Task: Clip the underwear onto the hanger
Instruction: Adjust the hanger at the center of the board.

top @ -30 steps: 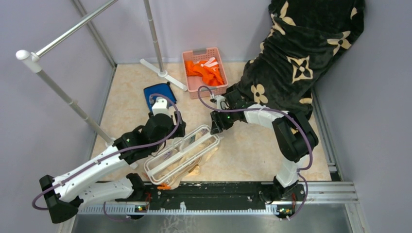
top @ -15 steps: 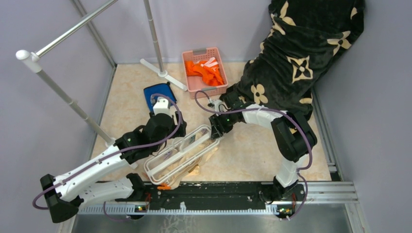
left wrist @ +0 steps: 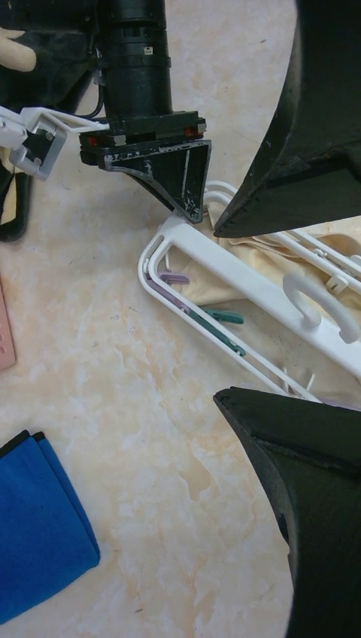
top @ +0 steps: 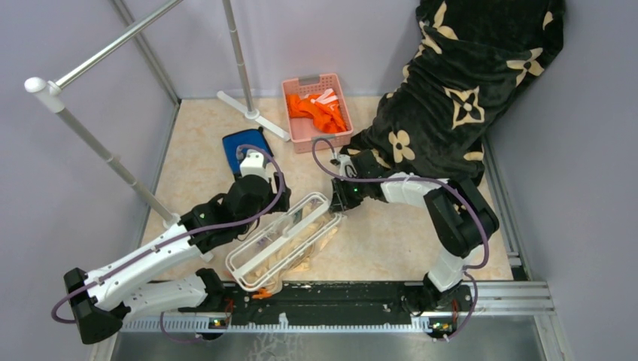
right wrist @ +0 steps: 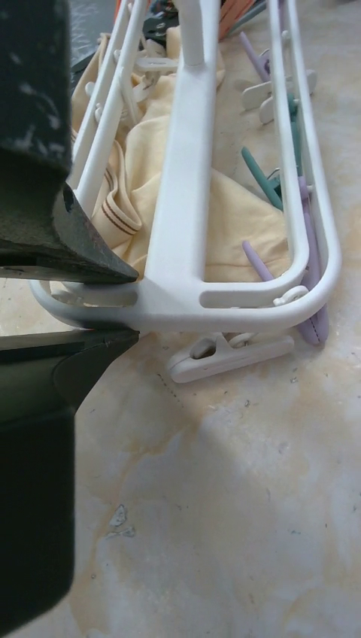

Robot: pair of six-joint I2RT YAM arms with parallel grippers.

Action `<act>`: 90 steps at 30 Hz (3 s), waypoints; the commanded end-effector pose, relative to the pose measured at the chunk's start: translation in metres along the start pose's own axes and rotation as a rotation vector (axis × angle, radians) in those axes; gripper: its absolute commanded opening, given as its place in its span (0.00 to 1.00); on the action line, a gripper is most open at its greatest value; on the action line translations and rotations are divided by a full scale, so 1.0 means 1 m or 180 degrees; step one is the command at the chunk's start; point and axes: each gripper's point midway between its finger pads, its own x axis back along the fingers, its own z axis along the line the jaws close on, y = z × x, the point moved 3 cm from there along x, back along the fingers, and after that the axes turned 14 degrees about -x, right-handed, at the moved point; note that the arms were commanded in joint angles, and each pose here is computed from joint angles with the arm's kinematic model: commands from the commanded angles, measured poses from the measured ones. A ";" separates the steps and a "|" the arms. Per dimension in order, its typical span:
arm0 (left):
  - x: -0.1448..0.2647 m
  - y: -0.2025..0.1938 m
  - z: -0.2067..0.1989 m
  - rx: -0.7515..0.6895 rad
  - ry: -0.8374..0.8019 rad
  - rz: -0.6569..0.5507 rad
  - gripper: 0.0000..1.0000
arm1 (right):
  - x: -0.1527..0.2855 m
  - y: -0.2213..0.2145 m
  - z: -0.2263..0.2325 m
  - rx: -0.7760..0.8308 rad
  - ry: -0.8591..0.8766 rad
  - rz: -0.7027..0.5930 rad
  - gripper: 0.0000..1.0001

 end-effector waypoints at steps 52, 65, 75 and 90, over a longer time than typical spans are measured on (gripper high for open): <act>-0.021 -0.171 0.007 0.1468 0.0767 0.1591 0.97 | 0.099 0.003 -0.048 -0.0980 -0.0579 -0.2172 0.37; -0.071 -0.121 0.017 0.1158 0.0573 0.1002 0.96 | 0.076 0.008 -0.032 -0.0867 -0.0206 -0.1748 0.37; -0.123 -0.090 0.048 0.0870 0.0663 0.0903 0.99 | 0.070 0.029 -0.024 -0.0725 -0.0119 -0.1753 0.40; -0.116 -0.029 0.095 0.0603 0.0738 0.0561 0.99 | 0.113 0.062 -0.029 -0.0159 -0.0573 -0.2157 0.65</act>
